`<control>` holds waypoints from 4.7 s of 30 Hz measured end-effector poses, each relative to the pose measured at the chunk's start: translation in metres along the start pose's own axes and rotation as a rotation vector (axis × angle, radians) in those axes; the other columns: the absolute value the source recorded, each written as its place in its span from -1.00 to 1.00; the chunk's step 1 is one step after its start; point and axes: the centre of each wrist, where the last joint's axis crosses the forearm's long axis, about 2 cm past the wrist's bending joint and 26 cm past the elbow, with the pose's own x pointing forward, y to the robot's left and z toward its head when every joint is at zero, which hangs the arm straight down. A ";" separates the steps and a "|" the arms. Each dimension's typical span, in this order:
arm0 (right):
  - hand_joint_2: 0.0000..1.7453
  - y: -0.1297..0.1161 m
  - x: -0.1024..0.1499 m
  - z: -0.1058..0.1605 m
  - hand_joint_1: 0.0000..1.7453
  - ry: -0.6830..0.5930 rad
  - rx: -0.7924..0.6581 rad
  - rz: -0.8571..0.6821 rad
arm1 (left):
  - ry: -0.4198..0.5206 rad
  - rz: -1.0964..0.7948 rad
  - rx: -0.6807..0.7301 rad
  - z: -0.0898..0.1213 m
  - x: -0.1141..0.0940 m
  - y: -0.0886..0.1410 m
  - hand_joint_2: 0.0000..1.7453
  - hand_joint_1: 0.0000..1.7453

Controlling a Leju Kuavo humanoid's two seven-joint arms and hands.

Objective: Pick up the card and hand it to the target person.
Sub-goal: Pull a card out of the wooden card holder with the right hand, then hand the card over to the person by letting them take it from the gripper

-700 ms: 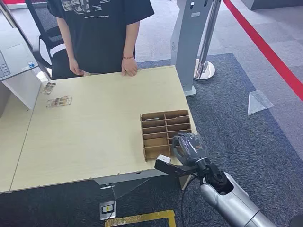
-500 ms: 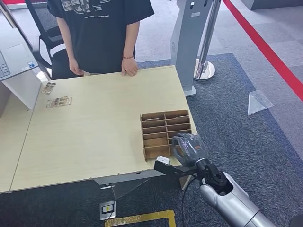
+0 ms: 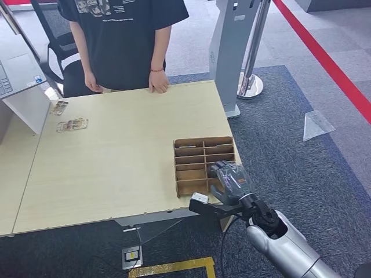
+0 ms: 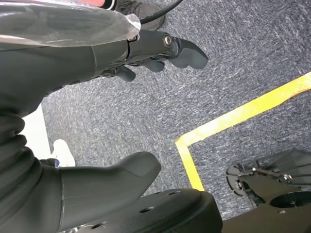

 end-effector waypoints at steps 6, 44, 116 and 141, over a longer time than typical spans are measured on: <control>1.00 0.000 0.000 0.000 -0.38 -0.007 0.000 -0.010 | 0.004 0.002 0.000 0.000 0.000 0.000 1.00 -1.00; 1.00 -0.012 -0.026 0.006 1.00 0.101 -0.038 0.082 | 0.026 0.013 -0.002 0.001 -0.001 -0.001 1.00 -1.00; 1.00 -0.148 -0.019 -0.160 0.26 0.034 -0.463 0.180 | -0.049 -0.029 0.005 0.001 0.007 -0.003 1.00 -1.00; 1.00 -0.141 -0.046 -0.089 -1.00 0.127 -0.368 -0.046 | -0.024 -0.020 -0.005 0.002 -0.002 -0.004 1.00 -1.00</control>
